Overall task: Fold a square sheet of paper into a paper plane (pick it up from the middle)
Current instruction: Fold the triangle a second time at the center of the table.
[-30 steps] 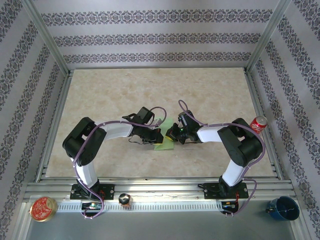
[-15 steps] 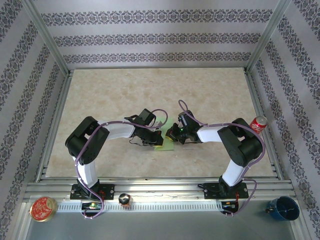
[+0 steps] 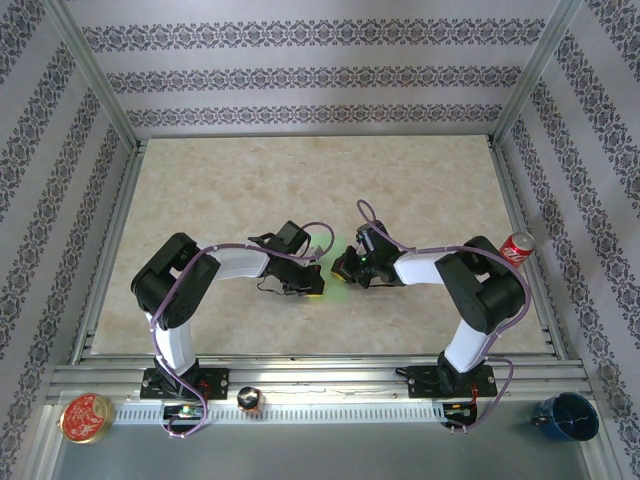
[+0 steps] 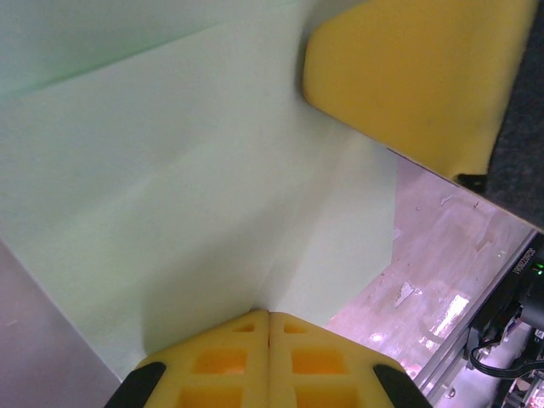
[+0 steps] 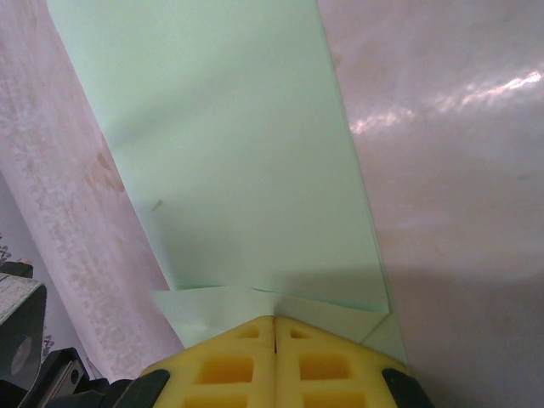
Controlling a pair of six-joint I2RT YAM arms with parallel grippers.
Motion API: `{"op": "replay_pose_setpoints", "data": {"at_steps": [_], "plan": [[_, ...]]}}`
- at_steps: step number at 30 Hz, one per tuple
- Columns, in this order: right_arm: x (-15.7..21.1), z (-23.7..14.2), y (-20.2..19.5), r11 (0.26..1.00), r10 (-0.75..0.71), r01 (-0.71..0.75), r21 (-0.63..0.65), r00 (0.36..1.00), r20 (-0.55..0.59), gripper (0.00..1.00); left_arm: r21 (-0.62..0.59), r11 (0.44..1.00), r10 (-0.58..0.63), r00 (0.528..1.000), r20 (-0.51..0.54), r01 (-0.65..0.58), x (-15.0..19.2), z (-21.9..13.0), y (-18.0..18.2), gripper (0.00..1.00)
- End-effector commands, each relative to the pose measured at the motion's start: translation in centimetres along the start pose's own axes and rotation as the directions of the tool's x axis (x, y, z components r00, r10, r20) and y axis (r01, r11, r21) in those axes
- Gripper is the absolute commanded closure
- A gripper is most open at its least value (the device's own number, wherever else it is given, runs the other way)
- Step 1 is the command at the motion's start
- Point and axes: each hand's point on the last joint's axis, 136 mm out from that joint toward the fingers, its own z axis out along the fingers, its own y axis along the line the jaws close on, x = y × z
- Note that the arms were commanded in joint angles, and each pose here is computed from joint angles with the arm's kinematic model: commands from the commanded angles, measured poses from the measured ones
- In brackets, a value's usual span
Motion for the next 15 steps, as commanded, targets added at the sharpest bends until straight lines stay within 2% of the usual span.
{"op": "replay_pose_setpoints", "data": {"at_steps": [1,8,15], "plan": [[0.6,0.4,-3.9,0.992,0.045,-0.043,0.119,0.999,-0.011,1.0,-0.005,0.999,0.054,0.998,0.018,-0.054,0.0,-0.6,-0.5,0.93],[0.6,0.3,-4.0,0.992,0.047,-0.046,0.119,0.999,-0.009,1.0,0.03,0.992,0.119,0.992,0.042,-0.121,-0.3,-1.6,-2.0,0.91],[0.6,0.2,-4.0,0.992,0.046,-0.045,0.117,0.999,-0.007,1.0,-0.089,0.988,0.131,0.991,0.008,-0.129,0.1,-1.5,0.1,0.91]]}}
